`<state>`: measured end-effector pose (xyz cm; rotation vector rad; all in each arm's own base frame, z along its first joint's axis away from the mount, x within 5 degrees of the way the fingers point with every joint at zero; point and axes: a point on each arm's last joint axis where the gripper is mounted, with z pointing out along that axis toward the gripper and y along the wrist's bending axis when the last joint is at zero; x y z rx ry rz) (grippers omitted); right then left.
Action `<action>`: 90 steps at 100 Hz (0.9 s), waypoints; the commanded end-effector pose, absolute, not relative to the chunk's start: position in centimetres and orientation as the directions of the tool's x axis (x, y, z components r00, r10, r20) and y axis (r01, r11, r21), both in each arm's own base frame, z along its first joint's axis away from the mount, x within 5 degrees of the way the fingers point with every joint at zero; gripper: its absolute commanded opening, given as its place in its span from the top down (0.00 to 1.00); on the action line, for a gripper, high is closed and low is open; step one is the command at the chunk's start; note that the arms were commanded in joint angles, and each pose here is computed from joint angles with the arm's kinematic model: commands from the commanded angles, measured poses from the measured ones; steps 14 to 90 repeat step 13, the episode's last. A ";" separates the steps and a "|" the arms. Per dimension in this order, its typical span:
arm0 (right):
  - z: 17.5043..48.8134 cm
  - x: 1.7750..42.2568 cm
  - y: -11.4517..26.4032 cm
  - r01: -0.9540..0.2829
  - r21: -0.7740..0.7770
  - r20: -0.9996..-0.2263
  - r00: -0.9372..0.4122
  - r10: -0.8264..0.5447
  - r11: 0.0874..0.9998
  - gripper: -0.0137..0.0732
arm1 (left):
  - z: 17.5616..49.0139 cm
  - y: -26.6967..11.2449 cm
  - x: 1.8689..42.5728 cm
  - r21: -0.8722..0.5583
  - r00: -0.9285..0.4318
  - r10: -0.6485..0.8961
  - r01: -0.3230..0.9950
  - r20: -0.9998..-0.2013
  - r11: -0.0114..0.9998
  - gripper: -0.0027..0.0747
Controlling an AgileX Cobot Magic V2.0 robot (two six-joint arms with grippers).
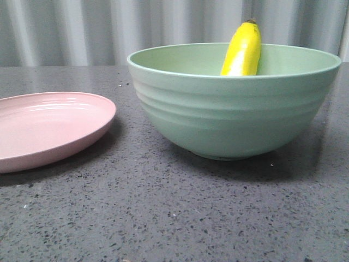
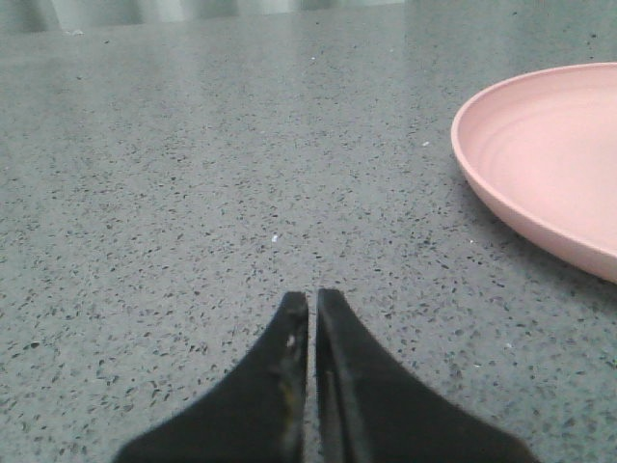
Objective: Transfer banana from pink plate to green bowl
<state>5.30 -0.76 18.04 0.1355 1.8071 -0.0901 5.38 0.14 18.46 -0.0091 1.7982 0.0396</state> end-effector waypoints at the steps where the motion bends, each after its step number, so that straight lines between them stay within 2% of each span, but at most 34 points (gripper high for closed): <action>1: 17.7 5.3 -0.8 0.143 0.001 -0.976 -0.213 0.032 0.990 0.93 | 18.8 0.2 5.3 0.012 -0.149 0.007 -0.034 -0.989 0.999 0.99; 90: 17.7 5.3 -0.8 0.143 0.001 -0.976 -0.213 0.032 0.990 0.93 | 18.8 0.2 5.3 0.012 -0.149 0.007 -0.034 -0.989 0.999 0.99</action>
